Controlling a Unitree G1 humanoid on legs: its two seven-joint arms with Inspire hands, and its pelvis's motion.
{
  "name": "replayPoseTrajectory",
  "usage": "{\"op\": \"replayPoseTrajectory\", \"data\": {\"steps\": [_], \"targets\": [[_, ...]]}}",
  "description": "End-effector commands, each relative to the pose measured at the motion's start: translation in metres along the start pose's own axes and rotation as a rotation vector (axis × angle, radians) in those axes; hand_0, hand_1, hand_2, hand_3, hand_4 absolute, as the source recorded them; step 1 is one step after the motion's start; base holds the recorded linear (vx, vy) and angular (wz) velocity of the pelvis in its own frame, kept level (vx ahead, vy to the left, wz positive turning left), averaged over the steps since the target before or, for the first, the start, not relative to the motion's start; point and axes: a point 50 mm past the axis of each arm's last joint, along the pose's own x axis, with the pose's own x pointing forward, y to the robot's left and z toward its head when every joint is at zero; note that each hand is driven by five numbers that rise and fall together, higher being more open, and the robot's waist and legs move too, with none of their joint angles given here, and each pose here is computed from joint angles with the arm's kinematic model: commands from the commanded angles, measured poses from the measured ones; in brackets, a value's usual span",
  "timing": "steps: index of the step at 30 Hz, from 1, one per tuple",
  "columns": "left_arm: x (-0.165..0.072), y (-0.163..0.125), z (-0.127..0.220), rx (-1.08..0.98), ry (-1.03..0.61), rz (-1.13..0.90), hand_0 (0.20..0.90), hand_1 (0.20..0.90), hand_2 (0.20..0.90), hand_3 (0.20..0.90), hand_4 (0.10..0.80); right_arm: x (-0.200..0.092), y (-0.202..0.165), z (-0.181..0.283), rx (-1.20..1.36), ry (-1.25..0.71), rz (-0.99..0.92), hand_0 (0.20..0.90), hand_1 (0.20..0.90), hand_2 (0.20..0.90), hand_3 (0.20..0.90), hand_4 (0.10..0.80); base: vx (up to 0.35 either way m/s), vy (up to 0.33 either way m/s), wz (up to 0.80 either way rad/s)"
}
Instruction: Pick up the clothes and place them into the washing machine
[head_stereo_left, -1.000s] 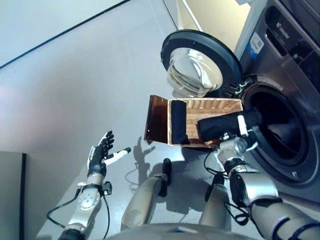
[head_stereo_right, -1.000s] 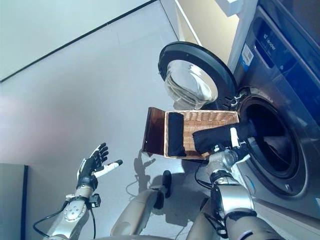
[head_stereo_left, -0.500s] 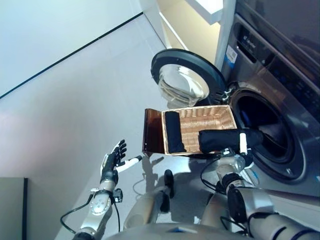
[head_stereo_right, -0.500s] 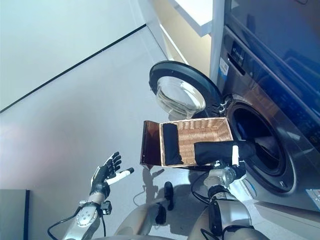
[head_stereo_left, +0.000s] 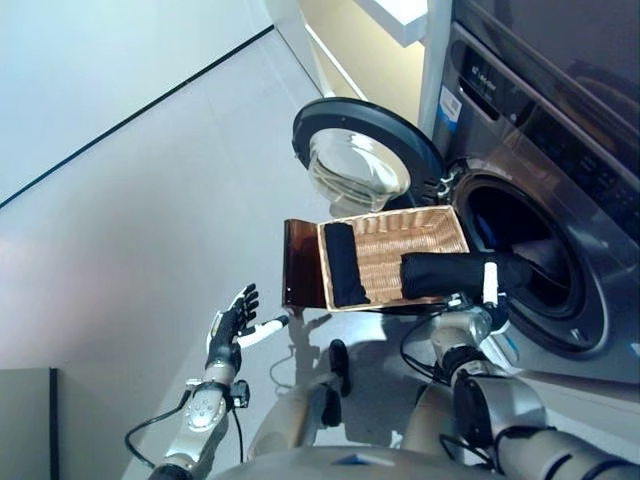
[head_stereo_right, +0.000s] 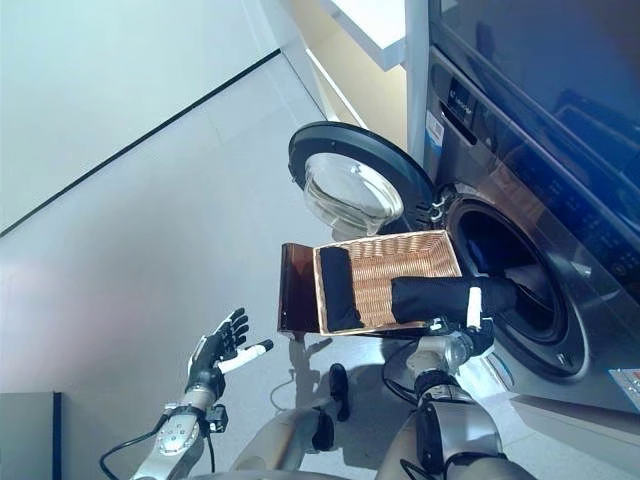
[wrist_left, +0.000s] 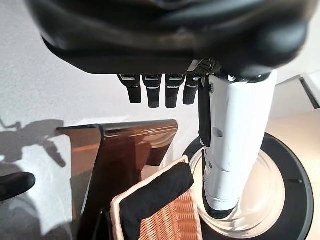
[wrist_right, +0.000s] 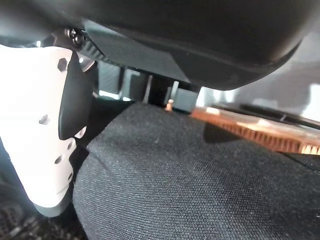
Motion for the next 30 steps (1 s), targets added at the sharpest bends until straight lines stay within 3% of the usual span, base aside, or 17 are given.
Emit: {"op": "replayPoseTrajectory", "data": {"steps": [1, 7, 14, 30], "targets": [[0.008, 0.014, 0.028, -0.019, -0.159, 0.063, 0.900, 0.900, 0.900, 0.900, 0.800, 0.000, 0.023, 0.022, -0.001, -0.116, 0.161, 0.200, 0.200, 0.200, 0.200, 0.300, 0.143, 0.016, -0.02], [0.005, 0.019, 0.025, 0.019, -0.143, 0.066, 0.900, 0.900, 0.900, 0.900, 0.800, 0.004, -0.004, 0.020, -0.023, -0.102, 0.094, 0.200, 0.200, 0.200, 0.200, 0.300, 0.150, 0.066, 0.00], [0.010, 0.022, 0.032, 0.036, -0.173, 0.080, 0.900, 0.900, 0.900, 0.900, 0.800, 0.004, -0.010, 0.013, -0.058, -0.072, 0.073, 0.200, 0.200, 0.200, 0.200, 0.300, 0.174, -0.023, 0.04], [0.013, 0.001, 0.019, 0.017, -0.113, 0.055, 0.900, 0.900, 0.900, 0.900, 0.800, -0.006, -0.067, -0.015, -0.160, 0.032, -0.028, 0.200, 0.200, 0.200, 0.200, 0.300, 0.211, -0.215, 0.54]]}}
